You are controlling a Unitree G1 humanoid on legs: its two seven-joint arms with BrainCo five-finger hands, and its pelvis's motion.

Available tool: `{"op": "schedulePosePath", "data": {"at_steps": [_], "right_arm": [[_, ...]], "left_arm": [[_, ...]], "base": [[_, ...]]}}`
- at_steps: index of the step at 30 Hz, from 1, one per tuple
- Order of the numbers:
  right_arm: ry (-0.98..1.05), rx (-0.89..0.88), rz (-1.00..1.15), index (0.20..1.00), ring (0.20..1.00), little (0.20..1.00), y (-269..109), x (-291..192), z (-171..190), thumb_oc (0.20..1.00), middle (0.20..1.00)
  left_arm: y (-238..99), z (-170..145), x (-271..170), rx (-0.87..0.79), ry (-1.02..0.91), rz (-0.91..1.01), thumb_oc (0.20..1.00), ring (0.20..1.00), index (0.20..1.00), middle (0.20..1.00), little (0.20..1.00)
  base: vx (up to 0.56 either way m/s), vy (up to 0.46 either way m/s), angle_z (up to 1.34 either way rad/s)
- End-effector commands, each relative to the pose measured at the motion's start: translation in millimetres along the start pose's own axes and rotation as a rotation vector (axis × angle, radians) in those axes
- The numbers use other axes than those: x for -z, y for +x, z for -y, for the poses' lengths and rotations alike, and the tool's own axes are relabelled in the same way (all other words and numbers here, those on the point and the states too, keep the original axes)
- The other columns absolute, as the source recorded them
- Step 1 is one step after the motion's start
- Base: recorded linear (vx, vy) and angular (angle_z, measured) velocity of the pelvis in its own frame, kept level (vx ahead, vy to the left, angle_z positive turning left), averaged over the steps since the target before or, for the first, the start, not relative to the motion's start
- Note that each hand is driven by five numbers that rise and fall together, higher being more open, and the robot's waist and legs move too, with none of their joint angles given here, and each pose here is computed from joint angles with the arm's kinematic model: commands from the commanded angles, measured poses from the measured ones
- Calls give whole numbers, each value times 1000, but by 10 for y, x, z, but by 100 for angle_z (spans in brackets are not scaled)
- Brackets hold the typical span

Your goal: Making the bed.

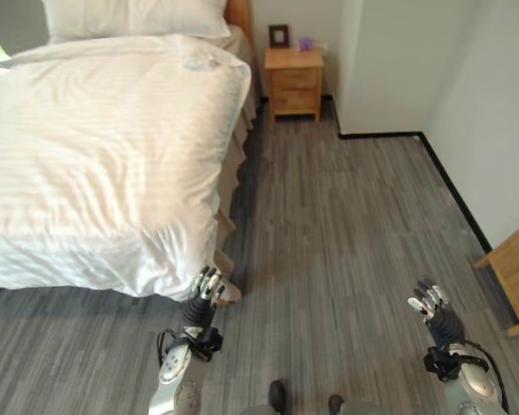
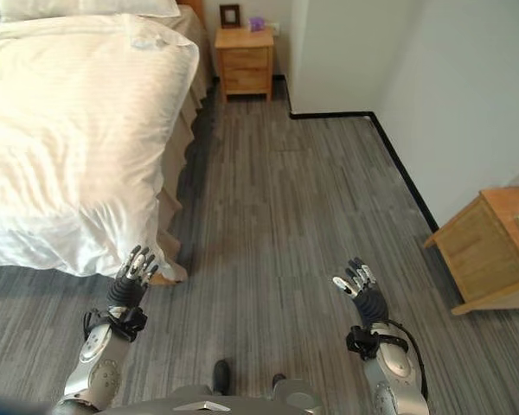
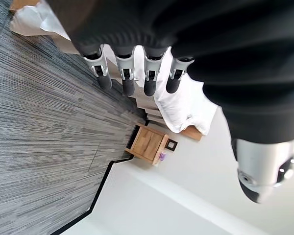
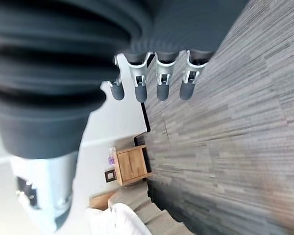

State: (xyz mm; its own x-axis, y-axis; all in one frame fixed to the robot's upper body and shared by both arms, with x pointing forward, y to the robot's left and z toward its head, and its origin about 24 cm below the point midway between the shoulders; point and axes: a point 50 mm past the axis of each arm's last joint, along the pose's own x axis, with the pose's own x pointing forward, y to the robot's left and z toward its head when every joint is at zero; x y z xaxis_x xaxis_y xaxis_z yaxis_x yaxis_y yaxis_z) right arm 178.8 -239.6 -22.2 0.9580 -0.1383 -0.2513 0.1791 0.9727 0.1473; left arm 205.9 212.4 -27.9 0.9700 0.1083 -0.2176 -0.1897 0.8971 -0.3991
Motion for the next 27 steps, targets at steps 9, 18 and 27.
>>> {"op": "schedulePosePath", "data": {"at_steps": [9,18,27], "right_arm": [[17,-132,216,1000,1000,1000,198,-405,-362,1000,1000],[61,-32,174,1000,1000,1000,23,-278,-123,1000,1000],[-4,-35,279,1000,1000,1000,152,-588,-19,1000,1000]], "left_arm": [[130,-108,-621,-31,124,256,1000,1000,1000,1000,1000],[208,-67,-908,-25,132,384,1000,1000,1000,1000,1000],[199,-26,-747,-26,-90,360,1000,1000,1000,1000,1000]], "base": [[265,108,-33],[459,-93,-2],[499,-401,27]]}}
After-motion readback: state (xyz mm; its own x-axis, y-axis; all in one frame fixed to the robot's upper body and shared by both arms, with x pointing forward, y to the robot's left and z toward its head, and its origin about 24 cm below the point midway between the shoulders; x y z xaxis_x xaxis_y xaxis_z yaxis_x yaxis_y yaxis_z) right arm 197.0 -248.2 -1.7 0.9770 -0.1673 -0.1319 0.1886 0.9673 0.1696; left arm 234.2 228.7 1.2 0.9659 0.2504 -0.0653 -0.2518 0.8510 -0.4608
